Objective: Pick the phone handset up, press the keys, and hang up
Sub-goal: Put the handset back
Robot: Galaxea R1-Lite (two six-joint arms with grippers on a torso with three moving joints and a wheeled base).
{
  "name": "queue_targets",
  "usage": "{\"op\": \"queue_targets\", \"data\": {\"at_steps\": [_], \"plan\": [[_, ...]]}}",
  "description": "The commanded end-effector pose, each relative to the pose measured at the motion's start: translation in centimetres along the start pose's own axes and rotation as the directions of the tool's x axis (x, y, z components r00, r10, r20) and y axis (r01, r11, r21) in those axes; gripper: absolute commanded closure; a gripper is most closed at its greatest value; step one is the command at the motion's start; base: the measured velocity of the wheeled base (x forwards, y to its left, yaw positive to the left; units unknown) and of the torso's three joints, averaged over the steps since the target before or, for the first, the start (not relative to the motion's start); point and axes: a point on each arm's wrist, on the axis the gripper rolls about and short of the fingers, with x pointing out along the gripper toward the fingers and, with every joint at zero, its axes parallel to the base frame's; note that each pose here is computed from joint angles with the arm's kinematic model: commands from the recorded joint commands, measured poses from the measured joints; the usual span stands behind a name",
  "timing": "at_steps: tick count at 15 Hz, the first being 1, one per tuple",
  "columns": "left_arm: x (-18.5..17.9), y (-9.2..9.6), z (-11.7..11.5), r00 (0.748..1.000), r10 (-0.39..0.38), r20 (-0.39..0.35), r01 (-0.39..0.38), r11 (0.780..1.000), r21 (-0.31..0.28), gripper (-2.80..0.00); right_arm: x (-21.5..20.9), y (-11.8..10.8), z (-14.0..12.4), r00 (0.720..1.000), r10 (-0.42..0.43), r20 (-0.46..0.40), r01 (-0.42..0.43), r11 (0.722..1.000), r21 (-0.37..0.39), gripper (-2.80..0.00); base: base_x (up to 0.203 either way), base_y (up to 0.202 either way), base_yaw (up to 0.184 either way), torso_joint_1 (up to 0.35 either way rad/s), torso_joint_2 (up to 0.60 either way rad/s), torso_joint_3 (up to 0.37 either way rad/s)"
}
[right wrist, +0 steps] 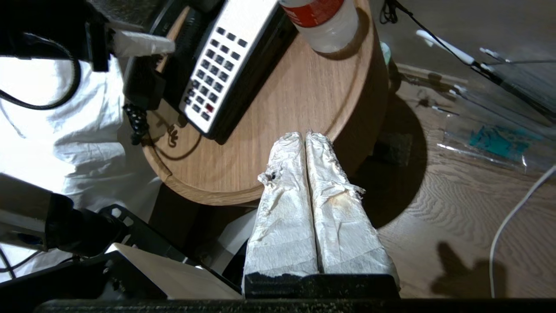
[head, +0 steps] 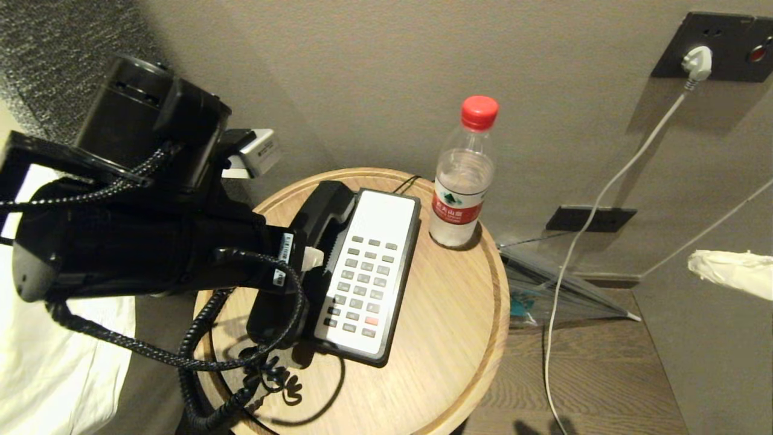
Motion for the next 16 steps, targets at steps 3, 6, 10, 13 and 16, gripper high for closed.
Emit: {"op": "queue_targets", "data": {"at_steps": [3, 6, 10, 13, 16], "plan": [[0.83, 0.33, 0.09, 1.0, 0.023, -0.017, -0.023, 1.0, -0.003, 0.0, -0.07, -0.05, -0.08, 1.0, 0.0, -0.001, 0.0, 1.0, 0.001, 0.0, 0.0, 0.0, 0.0, 0.0, 0.0, 0.0], [1.2, 0.65, 0.2, 0.999, 0.036, -0.021, -0.036, 0.999, -0.006, 0.0, -0.03, -0.04, -0.08, 1.0, -0.001, -0.003, 0.001, 1.0, 0.002, 0.0, 0.0, 0.0, 0.0, 0.0, 0.0, 0.0], [1.32, 0.61, 0.41, 0.999, 0.036, -0.014, -0.036, 0.999, -0.007, 0.0, -0.04, -0.04, -0.1, 1.0, 0.0, -0.003, 0.0, 1.0, 0.003, 0.0, 0.0, 0.0, 0.0, 0.0, 0.0, 0.0], [1.22, 0.55, 0.57, 0.999, 0.033, -0.008, -0.033, 0.999, -0.007, 0.0, 0.0, -0.05, -0.16, 1.0, 0.0, -0.006, 0.0, 1.0, 0.003, 0.0, 0.0, 0.0, 0.0, 0.0, 0.0, 0.0], [1.28, 0.55, 0.56, 0.999, 0.033, -0.009, -0.033, 0.999, -0.005, 0.0, -0.19, -0.1, -0.1, 1.0, 0.0, 0.0, 0.0, 1.0, 0.005, 0.0, 0.0, 0.0, 0.0, 0.0, 0.0, 0.0]]}}
